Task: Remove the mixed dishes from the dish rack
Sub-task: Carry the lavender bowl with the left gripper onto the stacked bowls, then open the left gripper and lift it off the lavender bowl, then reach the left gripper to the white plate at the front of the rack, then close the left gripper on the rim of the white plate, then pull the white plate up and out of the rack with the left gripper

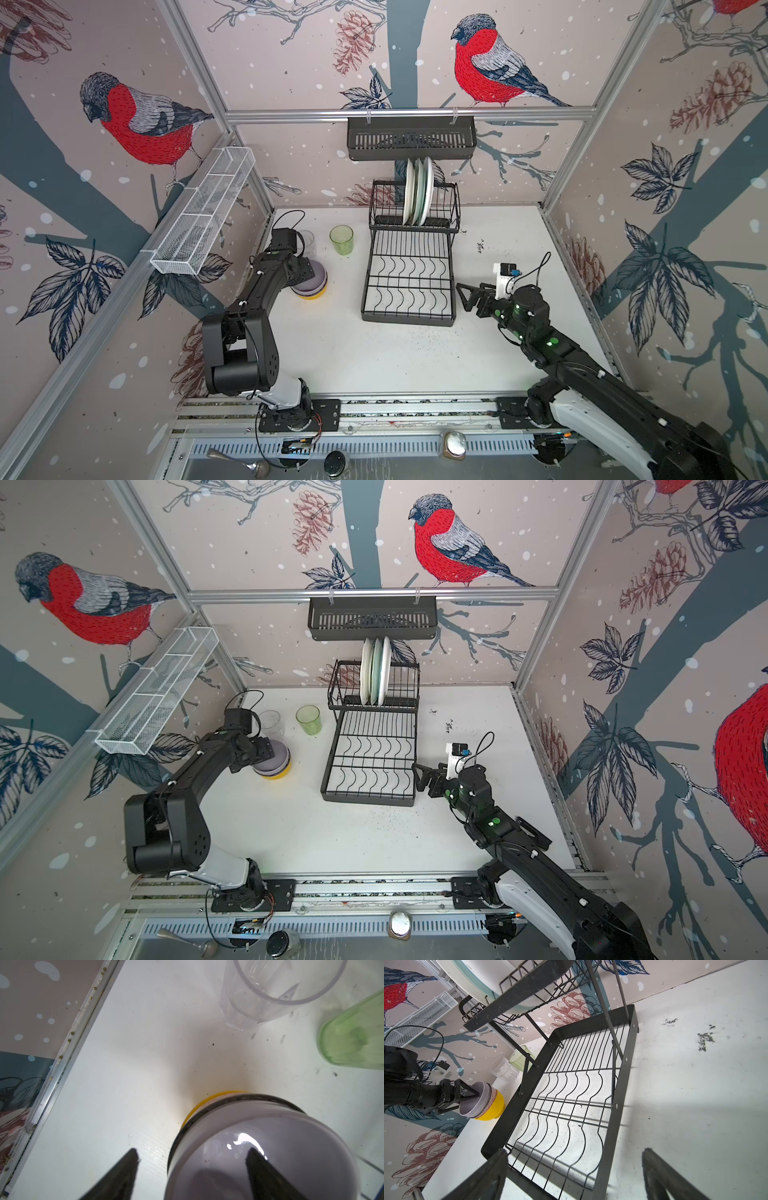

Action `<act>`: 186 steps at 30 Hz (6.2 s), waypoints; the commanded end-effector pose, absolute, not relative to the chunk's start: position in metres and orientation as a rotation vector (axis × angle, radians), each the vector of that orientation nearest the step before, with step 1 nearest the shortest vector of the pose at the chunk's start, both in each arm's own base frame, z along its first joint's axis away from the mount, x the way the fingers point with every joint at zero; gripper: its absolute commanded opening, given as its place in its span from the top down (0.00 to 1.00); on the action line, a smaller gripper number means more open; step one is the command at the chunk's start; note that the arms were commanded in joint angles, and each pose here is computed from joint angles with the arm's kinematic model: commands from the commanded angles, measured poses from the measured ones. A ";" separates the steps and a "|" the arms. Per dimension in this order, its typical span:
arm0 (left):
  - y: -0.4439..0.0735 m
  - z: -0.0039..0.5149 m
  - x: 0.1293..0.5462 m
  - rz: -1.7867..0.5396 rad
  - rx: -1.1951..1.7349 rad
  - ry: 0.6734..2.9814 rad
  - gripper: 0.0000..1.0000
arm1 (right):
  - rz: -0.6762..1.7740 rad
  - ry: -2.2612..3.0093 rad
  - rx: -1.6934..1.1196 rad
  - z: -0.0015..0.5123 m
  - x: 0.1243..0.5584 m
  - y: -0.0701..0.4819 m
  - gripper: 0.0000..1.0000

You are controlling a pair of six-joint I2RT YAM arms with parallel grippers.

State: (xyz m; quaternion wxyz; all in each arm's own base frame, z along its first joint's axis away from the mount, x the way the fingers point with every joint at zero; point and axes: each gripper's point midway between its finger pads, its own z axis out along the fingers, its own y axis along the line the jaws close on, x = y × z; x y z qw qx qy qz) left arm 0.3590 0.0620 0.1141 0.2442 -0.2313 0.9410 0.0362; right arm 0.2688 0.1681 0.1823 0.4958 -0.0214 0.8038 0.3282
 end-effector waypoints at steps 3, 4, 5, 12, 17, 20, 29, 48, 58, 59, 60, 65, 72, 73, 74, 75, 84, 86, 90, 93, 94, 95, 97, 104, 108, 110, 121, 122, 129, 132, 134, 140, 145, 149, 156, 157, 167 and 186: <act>0.048 0.145 0.365 -0.021 -0.543 2.489 0.03 | 0.797 1.948 -0.047 0.186 0.269 0.168 0.01; 0.045 0.149 0.365 -0.047 -0.536 2.482 0.03 | 0.797 1.952 -0.045 0.185 0.269 0.168 0.00; 0.041 0.154 0.364 -0.079 -0.531 2.473 0.03 | 0.799 1.952 -0.041 0.185 0.269 0.168 0.00; -0.002 0.174 0.361 -0.262 -0.428 2.409 0.03 | 0.822 1.968 -0.007 0.186 0.269 0.167 0.00; -0.050 0.201 0.356 -0.381 -0.314 2.348 0.03 | 0.854 1.983 0.002 0.187 0.266 0.170 0.01; -0.072 0.219 0.351 -0.427 -0.259 2.305 0.03 | 0.844 2.003 0.021 0.185 0.266 0.168 0.00; -0.134 0.245 0.330 -0.500 -0.055 2.219 0.03 | 0.918 2.083 0.099 0.187 0.262 0.174 0.01; -0.195 0.344 0.335 -0.638 0.115 1.987 0.03 | 0.991 2.030 0.160 0.187 0.247 0.168 0.01; -0.216 0.393 0.373 -0.648 0.126 1.883 0.03 | 0.948 2.023 0.098 0.198 0.248 0.169 0.01; -0.219 0.398 0.377 -0.654 0.125 1.869 0.03 | 0.941 2.020 0.086 0.199 0.249 0.169 0.01; -0.221 0.400 0.380 -0.662 0.126 1.861 0.03 | 0.933 2.020 0.074 0.200 0.249 0.169 0.00; -0.239 0.396 0.401 -0.672 0.146 1.875 0.03 | 0.864 2.034 0.053 0.203 0.254 0.165 0.00; -0.258 0.382 0.431 -0.650 0.178 1.917 0.03 | 0.825 2.051 0.035 0.200 0.259 0.165 0.01; -0.260 0.382 0.434 -0.647 0.181 1.914 0.03 | 0.824 2.052 0.036 0.199 0.259 0.165 0.00; -0.261 0.382 0.438 -0.643 0.178 1.908 0.03 | 0.819 2.051 0.038 0.199 0.260 0.165 0.01; -0.261 0.382 0.440 -0.638 0.173 1.901 0.03 | 0.817 2.054 0.042 0.198 0.261 0.164 0.00; -0.266 0.379 0.457 -0.609 0.168 1.893 0.23 | 0.797 2.084 0.053 0.194 0.266 0.163 0.01; -0.270 0.375 0.460 -0.611 0.180 1.903 0.25 | 0.783 2.097 0.057 0.192 0.267 0.161 0.00; -0.276 0.368 0.465 -0.616 0.195 1.921 0.29 | 0.757 2.109 0.080 0.187 0.270 0.156 0.00; -0.278 0.365 0.470 -0.614 0.196 1.924 0.34 | 0.761 2.111 0.095 0.185 0.271 0.153 0.00; -0.279 0.363 0.471 -0.613 0.199 1.927 0.35 | 0.764 2.110 0.095 0.185 0.271 0.153 0.00; -0.280 0.362 0.472 -0.614 0.201 1.928 0.36 | 0.764 2.111 0.097 0.185 0.272 0.153 0.00; -0.284 0.361 0.474 -0.614 0.221 1.932 0.39 | 0.761 2.111 0.104 0.184 0.272 0.151 0.00; -0.292 0.350 0.483 -0.606 0.251 1.976 0.41 | 0.756 2.116 0.107 0.184 0.272 0.148 0.05; -0.292 0.348 0.484 -0.598 0.254 1.976 0.45 | 0.751 2.113 0.105 0.185 0.272 0.146 0.06; -0.292 0.348 0.484 -0.597 0.260 1.975 0.48 | 0.750 2.111 0.107 0.186 0.272 0.145 0.06; -0.295 0.354 0.484 -0.604 0.289 1.948 0.67 | 0.755 2.114 0.121 0.183 0.272 0.145 0.06; -0.296 0.355 0.484 -0.606 0.292 1.944 0.68 | 0.754 2.113 0.122 0.183 0.272 0.144 0.06; -0.297 0.359 0.483 -0.604 0.316 1.930 0.80 | 0.758 2.088 0.128 0.186 0.270 0.142 0.01; -0.297 0.361 0.483 -0.596 0.324 1.931 0.82 | 0.761 2.076 0.131 0.186 0.270 0.141 0.01; -0.296 0.362 0.483 -0.587 0.327 1.932 0.83 | 0.759 2.075 0.135 0.186 0.270 0.141 0.01; -0.294 0.365 0.483 -0.572 0.331 1.927 0.92 | 0.755 2.076 0.138 0.185 0.271 0.140 0.01; -0.293 0.369 0.483 -0.566 0.335 1.918 0.94 | 0.750 2.078 0.142 0.184 0.271 0.139 0.01; -0.293 0.374 0.484 -0.558 0.337 1.909 0.96 | 0.746 2.079 0.145 0.182 0.270 0.138 0.01; -0.294 0.383 0.485 -0.563 0.339 1.889 1.00 | 0.738 2.081 0.147 0.181 0.270 0.136 0.01; -0.294 0.384 0.486 -0.565 0.339 1.885 1.00 | 0.737 2.082 0.145 0.181 0.269 0.136 0.01; -0.291 0.403 0.483 -0.559 0.338 1.832 1.00 | 0.735 2.070 0.135 0.183 0.268 0.135 0.00; -0.258 0.447 0.468 -0.425 0.294 1.738 1.00 | 0.752 2.052 0.137 0.185 0.268 0.136 0.01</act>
